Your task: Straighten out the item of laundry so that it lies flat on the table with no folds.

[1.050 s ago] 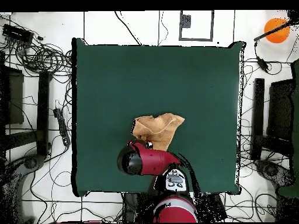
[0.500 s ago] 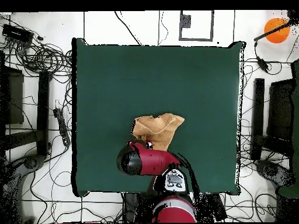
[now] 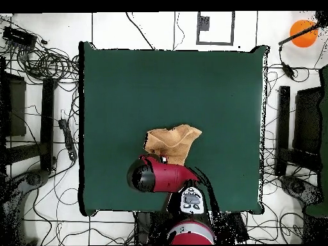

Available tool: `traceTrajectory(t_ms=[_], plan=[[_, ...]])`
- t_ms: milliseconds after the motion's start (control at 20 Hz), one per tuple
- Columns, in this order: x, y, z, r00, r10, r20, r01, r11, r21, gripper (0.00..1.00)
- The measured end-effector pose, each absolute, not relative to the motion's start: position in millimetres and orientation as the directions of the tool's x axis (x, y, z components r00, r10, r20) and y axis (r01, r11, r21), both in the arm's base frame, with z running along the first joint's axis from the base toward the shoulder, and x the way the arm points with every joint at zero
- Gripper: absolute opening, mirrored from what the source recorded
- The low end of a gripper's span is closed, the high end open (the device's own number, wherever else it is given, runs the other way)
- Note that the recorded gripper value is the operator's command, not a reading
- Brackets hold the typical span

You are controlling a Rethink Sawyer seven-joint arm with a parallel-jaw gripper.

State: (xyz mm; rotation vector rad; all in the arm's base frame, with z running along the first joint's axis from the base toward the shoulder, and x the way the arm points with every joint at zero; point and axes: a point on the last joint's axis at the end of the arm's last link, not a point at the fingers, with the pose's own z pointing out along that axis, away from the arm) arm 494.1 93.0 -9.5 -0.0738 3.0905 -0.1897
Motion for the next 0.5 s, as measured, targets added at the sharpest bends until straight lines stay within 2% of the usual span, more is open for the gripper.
traceTrajectory(t_ms=[500], plan=[[500,93,2,-0.998,-0.047,-0.046,-0.041,0.991,-0.124,0.0]])
